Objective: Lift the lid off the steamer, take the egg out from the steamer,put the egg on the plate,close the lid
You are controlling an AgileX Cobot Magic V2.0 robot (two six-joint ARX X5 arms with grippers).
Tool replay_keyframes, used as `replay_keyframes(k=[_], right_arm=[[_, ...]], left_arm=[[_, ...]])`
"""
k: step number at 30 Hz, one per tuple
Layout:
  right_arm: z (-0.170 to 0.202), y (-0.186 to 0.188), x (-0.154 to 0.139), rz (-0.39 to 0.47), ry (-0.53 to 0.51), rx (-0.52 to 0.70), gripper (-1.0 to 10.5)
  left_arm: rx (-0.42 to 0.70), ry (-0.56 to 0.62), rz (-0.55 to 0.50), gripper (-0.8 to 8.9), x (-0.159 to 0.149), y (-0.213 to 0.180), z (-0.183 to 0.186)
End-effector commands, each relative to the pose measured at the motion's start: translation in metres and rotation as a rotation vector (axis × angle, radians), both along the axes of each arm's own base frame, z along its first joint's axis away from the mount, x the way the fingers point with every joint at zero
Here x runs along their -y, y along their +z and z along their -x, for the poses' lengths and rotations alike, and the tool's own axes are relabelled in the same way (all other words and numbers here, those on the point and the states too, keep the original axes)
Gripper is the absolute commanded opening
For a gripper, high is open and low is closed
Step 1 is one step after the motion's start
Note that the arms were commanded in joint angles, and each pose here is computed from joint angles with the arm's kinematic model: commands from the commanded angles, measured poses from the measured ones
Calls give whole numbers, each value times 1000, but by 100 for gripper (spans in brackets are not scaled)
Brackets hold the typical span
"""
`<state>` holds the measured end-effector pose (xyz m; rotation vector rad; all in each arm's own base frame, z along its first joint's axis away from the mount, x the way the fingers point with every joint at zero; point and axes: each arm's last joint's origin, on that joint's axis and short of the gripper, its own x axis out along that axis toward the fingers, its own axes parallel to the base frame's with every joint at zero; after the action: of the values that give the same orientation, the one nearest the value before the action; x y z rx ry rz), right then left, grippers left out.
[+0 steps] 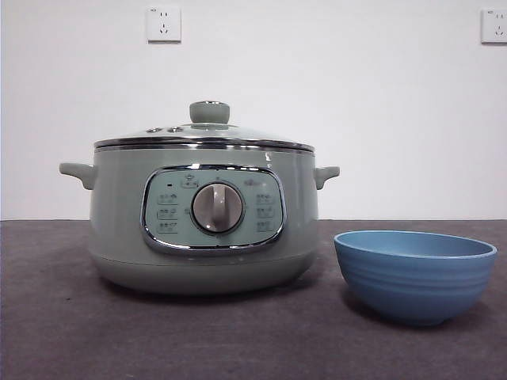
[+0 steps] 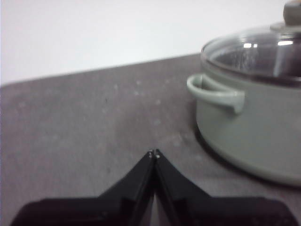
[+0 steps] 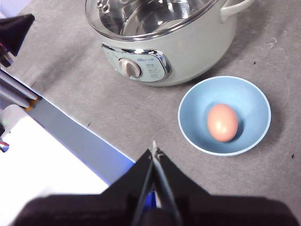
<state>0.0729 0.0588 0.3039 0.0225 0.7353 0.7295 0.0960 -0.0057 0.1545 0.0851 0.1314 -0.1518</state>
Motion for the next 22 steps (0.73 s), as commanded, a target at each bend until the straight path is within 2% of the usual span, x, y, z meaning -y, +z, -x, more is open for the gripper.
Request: replay_keyframes(k=[1, 22], right_arm=[[0, -1, 0, -1, -2, 0, 2], [0, -1, 0, 0, -4, 2, 2]], left_arm=[[-48, 8, 34, -3, 0, -7, 0], [-43, 3, 52, -3, 0, -7, 0]])
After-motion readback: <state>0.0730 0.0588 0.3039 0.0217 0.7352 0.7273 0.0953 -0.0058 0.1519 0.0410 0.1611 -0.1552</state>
